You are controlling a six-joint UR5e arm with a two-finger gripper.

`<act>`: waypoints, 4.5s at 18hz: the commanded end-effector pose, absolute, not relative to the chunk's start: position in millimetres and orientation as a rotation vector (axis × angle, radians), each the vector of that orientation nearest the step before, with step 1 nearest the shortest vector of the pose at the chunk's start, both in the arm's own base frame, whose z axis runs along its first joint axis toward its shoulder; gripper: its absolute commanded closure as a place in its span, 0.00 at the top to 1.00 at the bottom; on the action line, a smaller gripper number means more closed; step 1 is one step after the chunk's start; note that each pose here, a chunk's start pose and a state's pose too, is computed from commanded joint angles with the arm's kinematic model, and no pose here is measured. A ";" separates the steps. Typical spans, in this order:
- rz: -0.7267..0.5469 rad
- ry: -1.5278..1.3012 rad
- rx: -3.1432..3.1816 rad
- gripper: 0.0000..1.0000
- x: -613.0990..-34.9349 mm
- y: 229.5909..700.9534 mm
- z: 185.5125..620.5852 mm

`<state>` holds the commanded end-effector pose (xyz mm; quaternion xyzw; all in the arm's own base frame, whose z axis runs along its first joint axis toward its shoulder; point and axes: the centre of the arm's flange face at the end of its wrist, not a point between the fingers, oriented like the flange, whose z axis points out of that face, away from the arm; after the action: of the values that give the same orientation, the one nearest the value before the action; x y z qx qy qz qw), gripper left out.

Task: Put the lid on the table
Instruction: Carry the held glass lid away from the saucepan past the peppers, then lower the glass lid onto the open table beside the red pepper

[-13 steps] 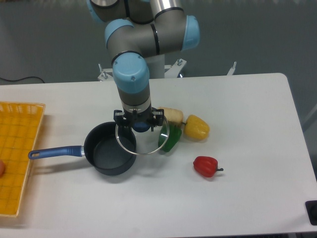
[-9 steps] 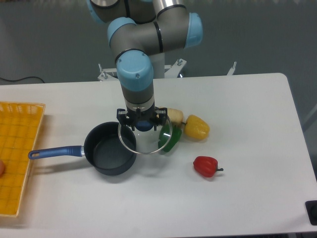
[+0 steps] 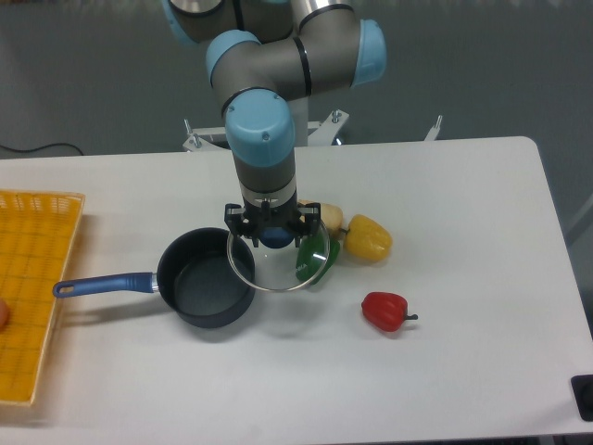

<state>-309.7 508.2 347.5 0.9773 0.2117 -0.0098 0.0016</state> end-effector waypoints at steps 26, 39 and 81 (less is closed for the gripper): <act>-0.004 0.308 3.101 0.42 -480.1 363.1 331.9; -0.033 0.199 3.119 0.42 -542.2 308.3 295.9; -0.069 0.145 3.136 0.42 -555.1 340.3 222.5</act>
<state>-555.1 340.3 222.5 0.9987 0.0462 -0.0219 0.0009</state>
